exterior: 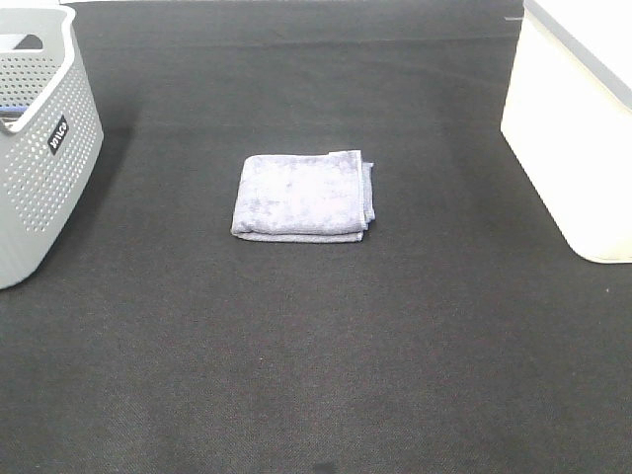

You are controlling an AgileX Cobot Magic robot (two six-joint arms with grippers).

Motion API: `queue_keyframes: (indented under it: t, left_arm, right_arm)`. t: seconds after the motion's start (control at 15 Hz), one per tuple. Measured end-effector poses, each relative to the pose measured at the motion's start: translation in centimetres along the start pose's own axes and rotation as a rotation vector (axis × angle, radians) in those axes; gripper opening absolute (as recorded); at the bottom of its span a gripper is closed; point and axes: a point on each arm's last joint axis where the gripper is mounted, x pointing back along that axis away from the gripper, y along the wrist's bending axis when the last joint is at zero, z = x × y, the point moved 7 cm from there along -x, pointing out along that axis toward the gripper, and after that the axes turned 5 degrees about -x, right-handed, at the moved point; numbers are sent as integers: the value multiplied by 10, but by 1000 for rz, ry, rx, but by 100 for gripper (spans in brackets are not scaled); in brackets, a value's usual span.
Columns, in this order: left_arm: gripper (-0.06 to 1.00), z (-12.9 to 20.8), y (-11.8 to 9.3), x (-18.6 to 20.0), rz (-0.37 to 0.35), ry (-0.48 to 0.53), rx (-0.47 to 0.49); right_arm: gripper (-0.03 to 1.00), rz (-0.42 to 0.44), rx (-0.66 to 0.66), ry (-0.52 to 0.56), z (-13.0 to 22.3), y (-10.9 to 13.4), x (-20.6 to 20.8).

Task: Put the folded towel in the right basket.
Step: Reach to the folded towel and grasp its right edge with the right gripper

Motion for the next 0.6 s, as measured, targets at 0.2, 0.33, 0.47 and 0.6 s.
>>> queue_keyframes:
  t: [0.2,0.33,0.47,0.6]
  left_arm:
    - [97,0,0,0,0,0,0]
    - [97,0,0,0,0,0,0]
    - [97,0,0,0,0,0,0]
    - [97,0,0,0,0,0,0]
  right_arm:
    - [71,-6,-37,84,-20,2,-31]
    - [71,-1,-56,172,-37,2,-66]
    - [71,1,-28,245,-58,1,-107]
    - [71,-9,-2,324,-74,2,-143]
